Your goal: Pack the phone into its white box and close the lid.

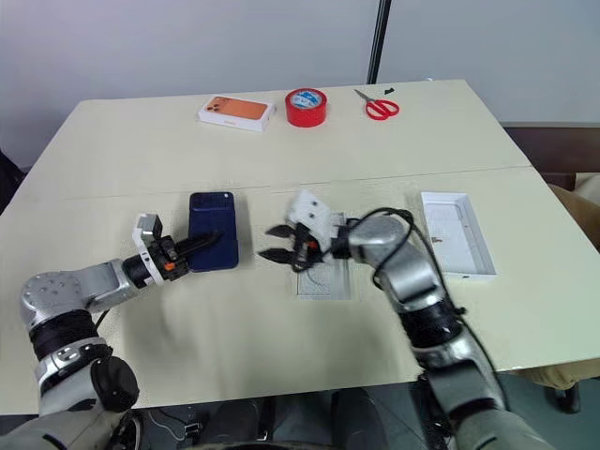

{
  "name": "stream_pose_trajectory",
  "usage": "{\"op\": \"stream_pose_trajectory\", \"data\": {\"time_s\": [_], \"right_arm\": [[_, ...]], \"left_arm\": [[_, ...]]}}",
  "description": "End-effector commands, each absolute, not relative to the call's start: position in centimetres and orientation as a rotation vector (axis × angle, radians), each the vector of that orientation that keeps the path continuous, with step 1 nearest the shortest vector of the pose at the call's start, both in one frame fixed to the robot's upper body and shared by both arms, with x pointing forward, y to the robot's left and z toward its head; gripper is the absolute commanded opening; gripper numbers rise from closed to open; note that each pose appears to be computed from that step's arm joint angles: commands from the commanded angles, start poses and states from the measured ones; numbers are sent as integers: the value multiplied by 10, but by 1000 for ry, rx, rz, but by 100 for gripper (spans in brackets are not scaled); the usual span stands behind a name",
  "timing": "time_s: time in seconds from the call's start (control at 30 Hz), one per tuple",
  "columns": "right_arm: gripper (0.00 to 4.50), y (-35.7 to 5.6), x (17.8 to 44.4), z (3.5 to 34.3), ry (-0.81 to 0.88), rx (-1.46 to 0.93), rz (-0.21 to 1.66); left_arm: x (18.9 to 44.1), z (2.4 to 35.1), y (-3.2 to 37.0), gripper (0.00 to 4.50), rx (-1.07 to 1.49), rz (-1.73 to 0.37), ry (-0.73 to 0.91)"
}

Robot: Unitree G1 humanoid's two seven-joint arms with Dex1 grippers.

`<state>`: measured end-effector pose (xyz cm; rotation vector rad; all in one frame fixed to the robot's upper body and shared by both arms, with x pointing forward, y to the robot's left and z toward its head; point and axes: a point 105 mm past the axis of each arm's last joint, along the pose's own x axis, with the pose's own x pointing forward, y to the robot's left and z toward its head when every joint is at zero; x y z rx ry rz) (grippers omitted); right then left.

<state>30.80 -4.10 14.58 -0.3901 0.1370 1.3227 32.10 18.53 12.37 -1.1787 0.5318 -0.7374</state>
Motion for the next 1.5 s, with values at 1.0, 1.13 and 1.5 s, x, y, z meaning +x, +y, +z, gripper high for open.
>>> {"op": "stream_pose_trajectory", "data": {"time_s": [1.0,1.13,1.5], "right_arm": [[166,-110,268,97,195,-727,1370],[7,-108,267,98,195,-691,1381],[7,-73,271,102,111,-676,1412]], "left_arm": [[325,150,155,0,-1045,-838,456],[324,148,158,0,-1046,-833,458],[327,151,156,0,-1099,-854,442]]}}
